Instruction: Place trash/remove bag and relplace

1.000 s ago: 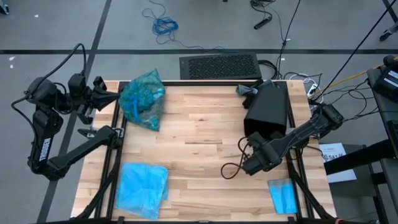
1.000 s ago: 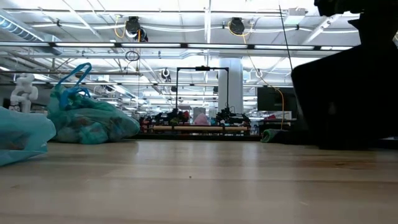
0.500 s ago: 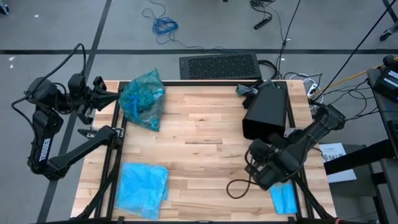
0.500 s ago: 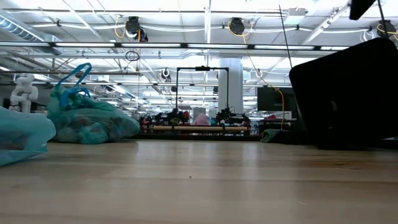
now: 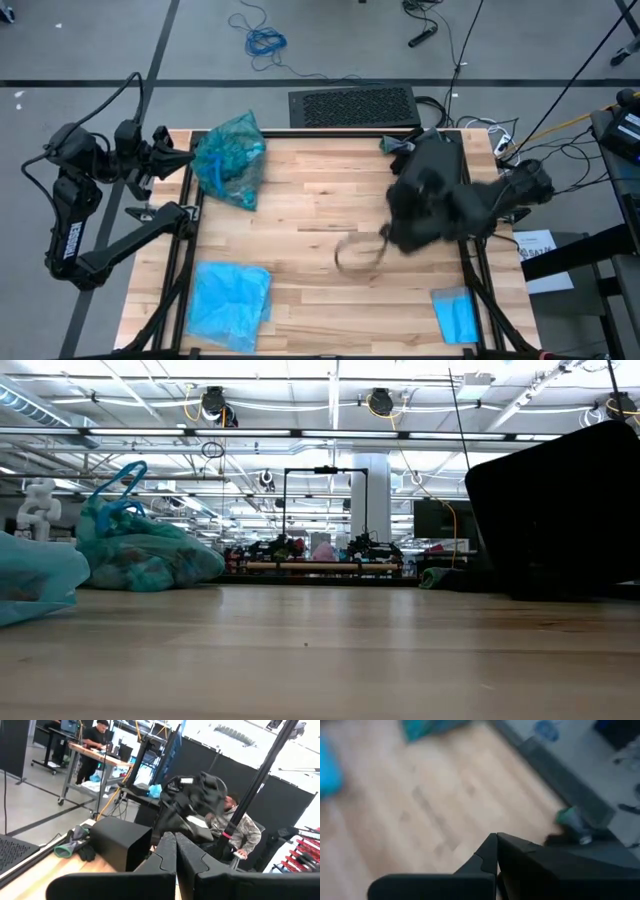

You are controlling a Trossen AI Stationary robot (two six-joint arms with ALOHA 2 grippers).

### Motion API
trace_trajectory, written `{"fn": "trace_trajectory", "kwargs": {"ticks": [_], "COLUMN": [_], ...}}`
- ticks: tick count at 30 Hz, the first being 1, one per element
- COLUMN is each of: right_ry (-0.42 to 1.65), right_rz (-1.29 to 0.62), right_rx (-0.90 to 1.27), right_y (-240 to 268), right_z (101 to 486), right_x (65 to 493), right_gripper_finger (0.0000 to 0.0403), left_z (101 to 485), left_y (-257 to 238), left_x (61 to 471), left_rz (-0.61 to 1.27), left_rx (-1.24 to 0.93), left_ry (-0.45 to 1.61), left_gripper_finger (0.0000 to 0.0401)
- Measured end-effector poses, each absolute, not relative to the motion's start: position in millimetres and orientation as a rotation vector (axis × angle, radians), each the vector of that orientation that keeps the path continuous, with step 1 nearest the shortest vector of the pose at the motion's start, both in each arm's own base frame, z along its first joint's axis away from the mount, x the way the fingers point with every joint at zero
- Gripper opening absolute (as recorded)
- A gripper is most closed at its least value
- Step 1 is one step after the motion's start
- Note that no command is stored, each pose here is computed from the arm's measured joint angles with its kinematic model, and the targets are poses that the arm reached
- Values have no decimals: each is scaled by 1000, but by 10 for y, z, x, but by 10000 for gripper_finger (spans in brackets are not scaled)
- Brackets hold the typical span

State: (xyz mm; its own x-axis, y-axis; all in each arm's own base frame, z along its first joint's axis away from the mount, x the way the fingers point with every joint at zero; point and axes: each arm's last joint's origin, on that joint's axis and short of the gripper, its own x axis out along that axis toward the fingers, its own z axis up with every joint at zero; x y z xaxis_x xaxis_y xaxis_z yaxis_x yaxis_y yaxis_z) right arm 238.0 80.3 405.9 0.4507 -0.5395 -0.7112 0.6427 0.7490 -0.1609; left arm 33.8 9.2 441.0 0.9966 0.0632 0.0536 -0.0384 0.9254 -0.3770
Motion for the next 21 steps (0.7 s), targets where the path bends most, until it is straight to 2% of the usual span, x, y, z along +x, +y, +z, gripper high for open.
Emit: {"fn": "trace_trajectory", "kwargs": {"ticks": [5, 11, 16, 21], "right_ry": [783, 831, 893, 1007], "right_rz": [-952, -1247, -1428, -1452], "right_rx": [285, 471, 629, 747], "right_y": [29, -757, -1056, -1209], "right_z": [4228, 4153, 3980, 3761], "right_x": [2110, 1425, 966, 767], "right_gripper_finger": [0, 0, 0, 0], "left_z": [4410, 4411, 4411, 4413], "left_y": [92, 92, 94, 100], "left_x": [338, 338, 338, 337], "left_rz": [52, 53, 58, 78], "left_rx": [-386, -386, -384, -383], "left_ry": [-65, -66, -67, -74], "left_gripper_finger": [0, 0, 0, 0]}}
